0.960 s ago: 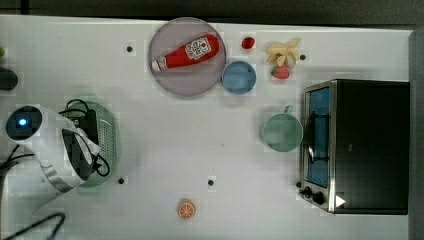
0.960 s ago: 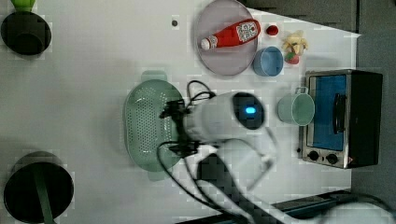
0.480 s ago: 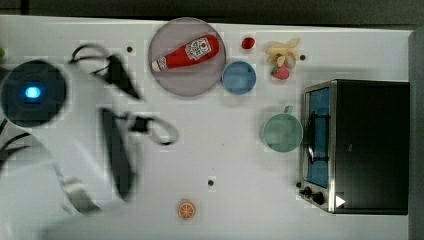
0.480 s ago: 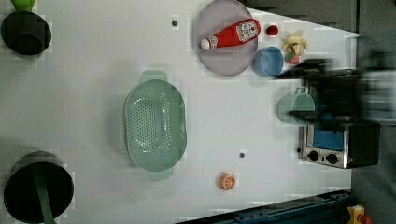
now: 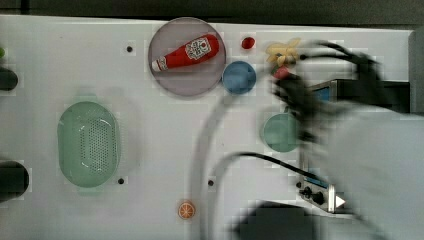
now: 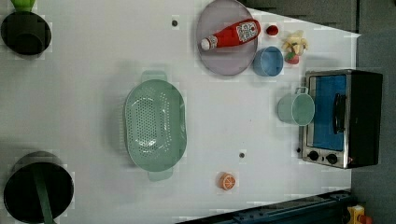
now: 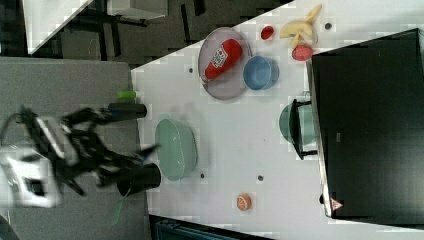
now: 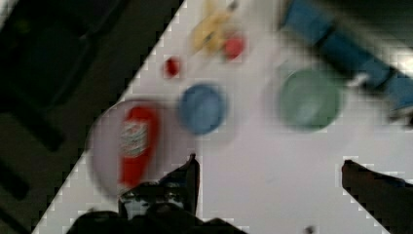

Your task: Drag strainer right to left.

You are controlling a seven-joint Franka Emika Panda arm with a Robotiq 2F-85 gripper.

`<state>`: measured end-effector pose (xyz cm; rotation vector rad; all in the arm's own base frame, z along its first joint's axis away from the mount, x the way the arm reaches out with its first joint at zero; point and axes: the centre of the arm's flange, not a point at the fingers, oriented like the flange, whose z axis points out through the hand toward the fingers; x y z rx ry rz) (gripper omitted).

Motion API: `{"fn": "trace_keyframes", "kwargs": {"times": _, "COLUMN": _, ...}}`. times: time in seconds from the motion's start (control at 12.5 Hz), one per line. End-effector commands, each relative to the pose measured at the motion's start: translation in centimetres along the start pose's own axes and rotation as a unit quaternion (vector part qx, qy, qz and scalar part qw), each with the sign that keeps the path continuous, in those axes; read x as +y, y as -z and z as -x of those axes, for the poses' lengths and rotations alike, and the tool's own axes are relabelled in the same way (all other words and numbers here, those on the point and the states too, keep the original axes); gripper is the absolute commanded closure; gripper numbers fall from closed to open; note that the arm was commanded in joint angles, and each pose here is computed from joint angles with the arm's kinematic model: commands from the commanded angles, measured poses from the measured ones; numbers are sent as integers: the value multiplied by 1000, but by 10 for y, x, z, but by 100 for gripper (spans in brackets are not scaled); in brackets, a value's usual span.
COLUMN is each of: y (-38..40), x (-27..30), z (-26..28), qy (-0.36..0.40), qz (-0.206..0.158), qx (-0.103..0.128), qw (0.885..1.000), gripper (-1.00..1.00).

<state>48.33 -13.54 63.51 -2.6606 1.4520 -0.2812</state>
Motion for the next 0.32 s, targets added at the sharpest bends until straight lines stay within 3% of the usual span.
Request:
{"fn": "trace_keyframes", "kwargs": {"times": 0.08, "y": -71, "x": -43, "z": 47, "qy": 128, "qz": 68, "qx": -41, "qw": 989, "gripper": -100}}
{"fn": "trace_keyframes", "kwargs": {"times": 0.32, "y": -73, "x": -45, "z": 48, "qy": 129, "qz": 70, "qx": -41, "qw": 988, "gripper": -100}}
